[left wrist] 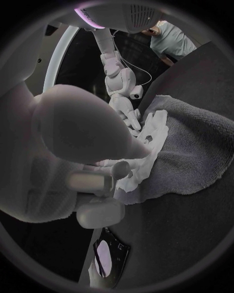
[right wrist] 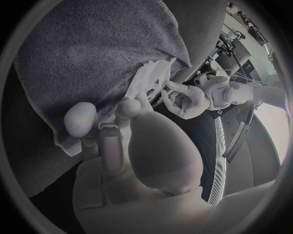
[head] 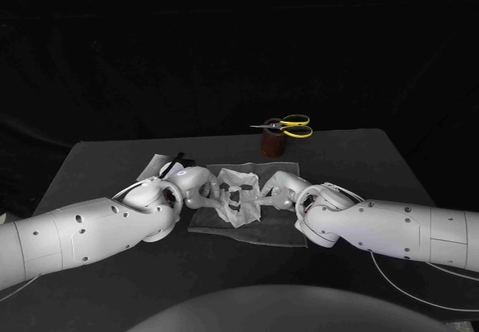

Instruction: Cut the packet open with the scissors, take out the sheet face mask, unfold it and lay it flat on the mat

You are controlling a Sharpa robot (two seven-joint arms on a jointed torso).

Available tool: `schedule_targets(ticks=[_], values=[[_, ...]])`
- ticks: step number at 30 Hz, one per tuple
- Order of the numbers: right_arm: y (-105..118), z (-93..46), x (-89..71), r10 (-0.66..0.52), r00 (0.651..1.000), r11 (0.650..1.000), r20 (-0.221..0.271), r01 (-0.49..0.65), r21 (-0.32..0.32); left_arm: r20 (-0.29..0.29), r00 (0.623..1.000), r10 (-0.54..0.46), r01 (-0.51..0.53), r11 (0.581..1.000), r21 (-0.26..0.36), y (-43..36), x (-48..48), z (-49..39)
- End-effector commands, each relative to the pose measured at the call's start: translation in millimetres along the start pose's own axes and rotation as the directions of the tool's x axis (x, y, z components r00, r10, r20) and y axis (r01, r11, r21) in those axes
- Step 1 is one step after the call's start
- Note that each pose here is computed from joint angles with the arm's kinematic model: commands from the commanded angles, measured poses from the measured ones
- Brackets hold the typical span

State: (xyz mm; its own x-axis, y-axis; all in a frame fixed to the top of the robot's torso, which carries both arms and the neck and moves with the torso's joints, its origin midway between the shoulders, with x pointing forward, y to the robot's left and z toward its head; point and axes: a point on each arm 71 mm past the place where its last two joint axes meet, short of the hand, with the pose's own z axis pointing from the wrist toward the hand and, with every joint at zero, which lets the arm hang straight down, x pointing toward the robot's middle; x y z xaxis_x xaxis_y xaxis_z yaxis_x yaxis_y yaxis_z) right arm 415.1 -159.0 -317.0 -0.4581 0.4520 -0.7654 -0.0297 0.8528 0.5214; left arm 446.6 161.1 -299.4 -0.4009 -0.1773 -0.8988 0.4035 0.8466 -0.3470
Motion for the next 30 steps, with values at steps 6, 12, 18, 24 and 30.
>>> schedule_targets(ticks=[6,12,18,24,30], values=[[-0.5,3.5,4.4,-0.029,1.0,1.0,-0.008,0.029,0.0,-0.035,0.999,0.026,-0.026,1.0,0.0,-0.9,2.6,-0.6],[-0.5,5.4,6.7,-0.033,0.999,0.999,-0.011,0.033,0.0,-0.064,0.997,0.037,-0.037,0.999,-0.009,0.3,4.6,-0.7],[0.8,6.6,8.3,-0.039,0.999,0.999,-0.017,0.038,-0.004,-0.08,0.996,0.042,-0.044,0.999,-0.013,0.5,5.8,-0.6],[2.0,7.6,9.5,-0.051,0.998,0.999,-0.022,0.05,-0.008,-0.094,0.994,0.046,-0.048,0.999,-0.017,0.5,6.8,-0.4],[2.0,8.3,9.1,-0.058,0.998,0.998,-0.016,0.058,-0.01,-0.104,0.993,0.048,-0.05,0.999,-0.019,0.7,7.5,-0.5]])
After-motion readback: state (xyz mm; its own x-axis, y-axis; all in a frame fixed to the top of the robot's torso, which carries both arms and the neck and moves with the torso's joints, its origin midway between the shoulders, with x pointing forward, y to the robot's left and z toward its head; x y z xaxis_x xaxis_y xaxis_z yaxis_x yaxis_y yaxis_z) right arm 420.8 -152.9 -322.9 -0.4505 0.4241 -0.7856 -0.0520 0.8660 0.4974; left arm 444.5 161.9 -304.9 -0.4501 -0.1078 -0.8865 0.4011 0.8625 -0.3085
